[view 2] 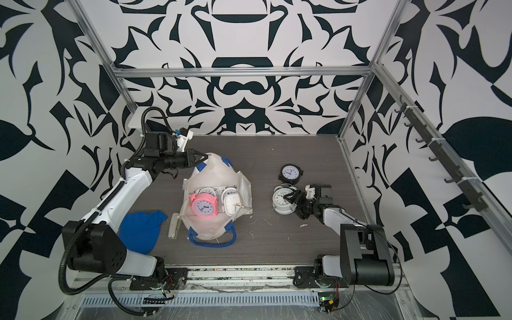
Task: Take the alarm clock out of the canvas bag
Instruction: Place the alarm at the center of the board, then pick up the alarm from the canvas bag.
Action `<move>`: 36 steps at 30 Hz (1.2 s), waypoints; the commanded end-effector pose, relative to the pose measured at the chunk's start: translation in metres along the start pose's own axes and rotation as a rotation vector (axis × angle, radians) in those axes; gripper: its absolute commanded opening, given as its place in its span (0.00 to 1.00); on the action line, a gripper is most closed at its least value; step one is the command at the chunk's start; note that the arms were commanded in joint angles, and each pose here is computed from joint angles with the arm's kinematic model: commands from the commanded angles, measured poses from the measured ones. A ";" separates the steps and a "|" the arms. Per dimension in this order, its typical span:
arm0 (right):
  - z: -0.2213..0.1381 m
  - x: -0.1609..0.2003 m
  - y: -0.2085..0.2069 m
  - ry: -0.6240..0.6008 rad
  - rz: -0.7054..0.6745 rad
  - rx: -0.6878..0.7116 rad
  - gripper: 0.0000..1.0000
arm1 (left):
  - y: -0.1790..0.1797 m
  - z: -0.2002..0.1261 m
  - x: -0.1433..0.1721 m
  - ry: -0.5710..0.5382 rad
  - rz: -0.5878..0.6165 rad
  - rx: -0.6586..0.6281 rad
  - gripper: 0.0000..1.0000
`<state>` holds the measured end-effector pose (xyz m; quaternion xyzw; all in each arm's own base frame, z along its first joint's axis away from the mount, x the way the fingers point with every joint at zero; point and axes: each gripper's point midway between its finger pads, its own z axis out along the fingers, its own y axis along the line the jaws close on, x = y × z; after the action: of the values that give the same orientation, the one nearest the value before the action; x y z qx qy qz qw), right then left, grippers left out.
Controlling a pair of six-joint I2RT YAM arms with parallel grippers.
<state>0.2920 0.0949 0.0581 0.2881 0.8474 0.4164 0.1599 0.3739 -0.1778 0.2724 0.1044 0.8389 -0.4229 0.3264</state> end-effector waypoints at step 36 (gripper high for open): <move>-0.028 0.178 0.339 0.328 -1.473 -0.328 0.76 | -0.026 -0.019 -0.016 -0.046 0.097 0.030 0.00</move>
<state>0.2615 0.3477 0.3809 -0.3811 0.7482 0.4091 0.3572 0.3689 -0.1768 0.2715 0.1167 0.8420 -0.4145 0.3249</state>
